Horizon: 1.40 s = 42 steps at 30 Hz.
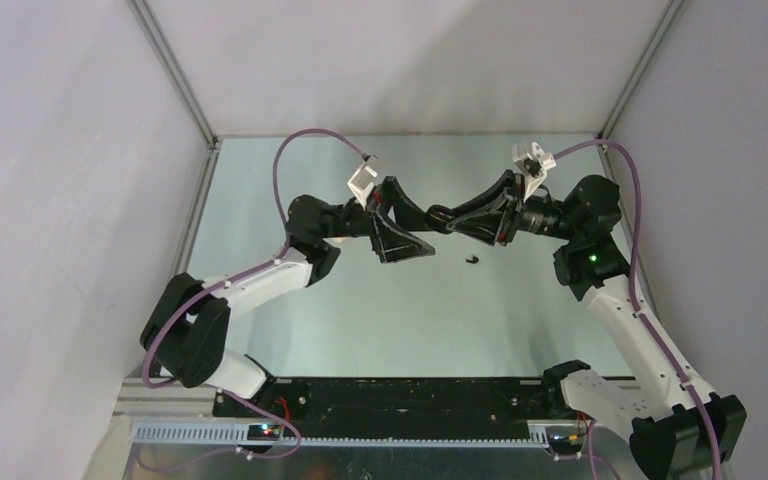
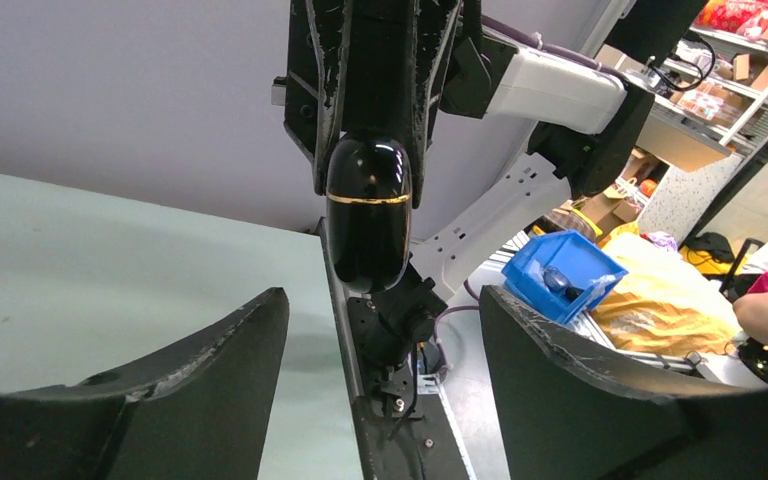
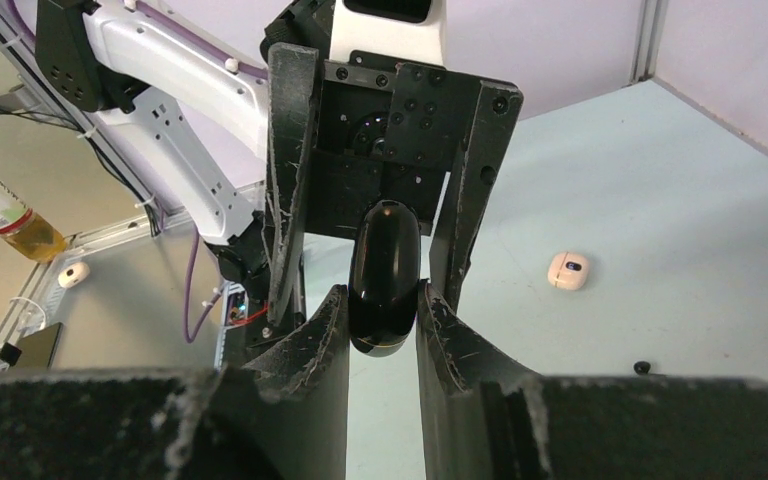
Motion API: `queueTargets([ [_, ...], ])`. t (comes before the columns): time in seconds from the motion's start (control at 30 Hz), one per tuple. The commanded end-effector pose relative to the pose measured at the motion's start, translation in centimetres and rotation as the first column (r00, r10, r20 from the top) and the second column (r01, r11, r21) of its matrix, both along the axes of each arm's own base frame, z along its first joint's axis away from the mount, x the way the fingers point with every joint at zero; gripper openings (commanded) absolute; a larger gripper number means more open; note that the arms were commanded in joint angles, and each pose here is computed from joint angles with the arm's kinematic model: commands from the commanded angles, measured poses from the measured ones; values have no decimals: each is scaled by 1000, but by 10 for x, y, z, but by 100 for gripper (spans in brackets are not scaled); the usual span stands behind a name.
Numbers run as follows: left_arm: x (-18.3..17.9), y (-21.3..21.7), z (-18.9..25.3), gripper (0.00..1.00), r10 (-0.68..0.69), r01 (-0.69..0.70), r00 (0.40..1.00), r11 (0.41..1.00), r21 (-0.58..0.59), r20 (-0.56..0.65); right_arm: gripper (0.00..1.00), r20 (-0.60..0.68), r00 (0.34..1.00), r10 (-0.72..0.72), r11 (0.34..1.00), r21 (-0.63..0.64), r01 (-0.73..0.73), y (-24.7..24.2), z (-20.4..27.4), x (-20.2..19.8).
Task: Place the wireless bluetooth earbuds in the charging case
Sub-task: Pick up the charging case at the center of the board.
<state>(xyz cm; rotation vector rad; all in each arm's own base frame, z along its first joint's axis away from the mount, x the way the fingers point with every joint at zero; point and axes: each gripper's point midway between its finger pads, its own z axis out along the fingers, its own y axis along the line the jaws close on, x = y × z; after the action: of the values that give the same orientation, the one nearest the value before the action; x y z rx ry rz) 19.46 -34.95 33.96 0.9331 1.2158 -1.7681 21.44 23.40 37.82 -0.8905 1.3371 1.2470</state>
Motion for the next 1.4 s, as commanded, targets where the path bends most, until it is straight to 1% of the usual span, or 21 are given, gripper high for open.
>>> queueTargets([
  [0.0, 1, -4, 17, 73, 11, -9, 999, 999, -36, 39, 23, 75, 997, -13, 1000, 23, 11, 2, 11, 2],
  [0.13, -2, -5, 20, 66, -3, 5, 999, 999, -43, 32, 23, 70, 997, -13, 1000, 21, 12, 3, 7, 3],
  [0.33, -5, -5, 24, 63, -15, 17, 999, 998, -56, 34, 23, 61, 998, -12, 1000, 20, 10, 5, 3, 5],
  [0.67, -5, -6, 27, 57, -21, 23, 999, 998, -60, 35, 23, 48, 999, -10, 1000, 19, 9, 9, -1, 7],
  [0.93, -5, -7, 26, 47, -24, 25, 999, 998, -49, 33, 23, 43, 999, -7, 1000, 18, 6, 11, -3, 8],
  [1.07, -5, -7, 25, 40, -24, 26, 999, 999, -44, 34, 23, 44, 999, -6, 1000, 16, 6, 11, -4, 8],
  [1.13, -4, -8, 25, 38, -23, 24, 999, 999, -41, 32, 23, 46, 999, -5, 1000, 16, 4, 11, -4, 7],
  [1.37, -4, -10, 24, 35, -28, 29, 999, 999, -33, 28, 24, 49, 999, -2, 1000, 6, 2, 13, -7, 8],
])
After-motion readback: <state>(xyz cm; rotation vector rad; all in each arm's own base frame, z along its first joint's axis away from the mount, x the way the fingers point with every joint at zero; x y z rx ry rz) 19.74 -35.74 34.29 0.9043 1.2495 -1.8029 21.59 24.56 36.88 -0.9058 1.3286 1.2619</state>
